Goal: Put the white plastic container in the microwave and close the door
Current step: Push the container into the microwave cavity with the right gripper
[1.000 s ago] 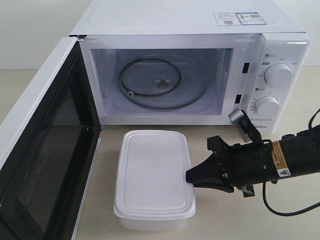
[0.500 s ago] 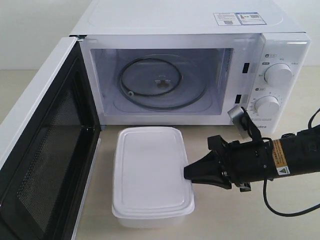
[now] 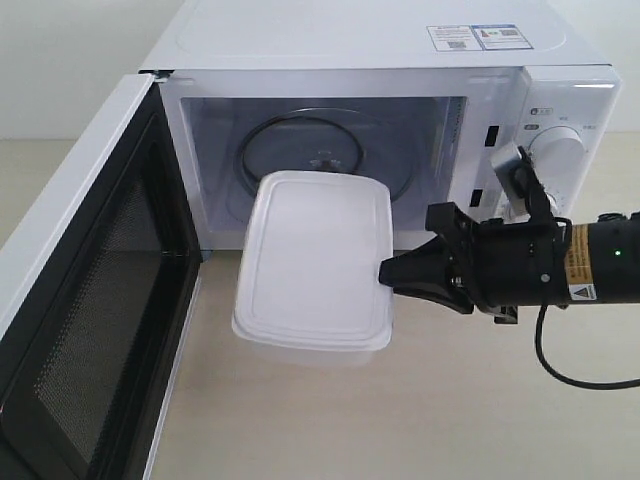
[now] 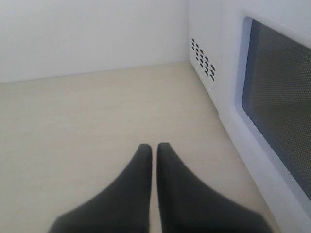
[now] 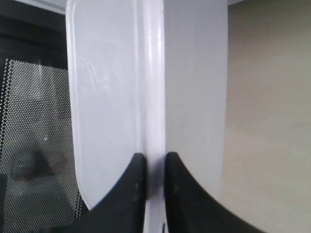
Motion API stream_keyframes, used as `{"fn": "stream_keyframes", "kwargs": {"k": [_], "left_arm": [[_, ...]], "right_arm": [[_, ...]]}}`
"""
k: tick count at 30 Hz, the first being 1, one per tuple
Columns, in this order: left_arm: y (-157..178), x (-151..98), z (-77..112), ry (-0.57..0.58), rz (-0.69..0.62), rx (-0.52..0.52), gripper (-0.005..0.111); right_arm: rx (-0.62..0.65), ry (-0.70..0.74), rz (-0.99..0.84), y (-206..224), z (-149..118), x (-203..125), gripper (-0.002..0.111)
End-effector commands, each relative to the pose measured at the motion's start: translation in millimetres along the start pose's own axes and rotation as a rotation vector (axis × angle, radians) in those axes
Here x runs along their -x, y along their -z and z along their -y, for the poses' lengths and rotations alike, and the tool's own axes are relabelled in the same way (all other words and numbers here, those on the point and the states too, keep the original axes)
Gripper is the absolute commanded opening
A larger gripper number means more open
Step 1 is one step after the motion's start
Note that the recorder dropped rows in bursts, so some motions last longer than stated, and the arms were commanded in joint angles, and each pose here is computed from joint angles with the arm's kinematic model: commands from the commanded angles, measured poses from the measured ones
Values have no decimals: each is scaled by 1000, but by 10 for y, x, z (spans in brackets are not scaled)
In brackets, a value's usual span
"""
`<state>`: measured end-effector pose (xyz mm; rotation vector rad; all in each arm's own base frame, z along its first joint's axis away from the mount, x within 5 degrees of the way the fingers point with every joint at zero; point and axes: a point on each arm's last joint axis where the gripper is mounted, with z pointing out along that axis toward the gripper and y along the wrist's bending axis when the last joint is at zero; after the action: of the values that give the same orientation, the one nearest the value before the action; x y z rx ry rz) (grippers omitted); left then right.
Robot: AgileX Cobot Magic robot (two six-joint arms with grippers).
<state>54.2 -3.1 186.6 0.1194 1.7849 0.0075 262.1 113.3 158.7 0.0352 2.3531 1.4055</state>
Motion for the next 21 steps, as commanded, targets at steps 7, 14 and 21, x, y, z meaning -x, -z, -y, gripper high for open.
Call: {"fn": "stream_keyframes", "kwargs": {"k": [7,14,21], "left_arm": [[-2,-10,-2,-3,-1,5,4],[-2,-10,-2,-3,-1,5,4],[-2,-10,-2,-3,-1,5,4]], "right_arm": [[23,-121,236,-199,-212,81,0],[2,-236,418,-385,-353,34,0],[-1,-380,604,-439,-419,19,0]]}}
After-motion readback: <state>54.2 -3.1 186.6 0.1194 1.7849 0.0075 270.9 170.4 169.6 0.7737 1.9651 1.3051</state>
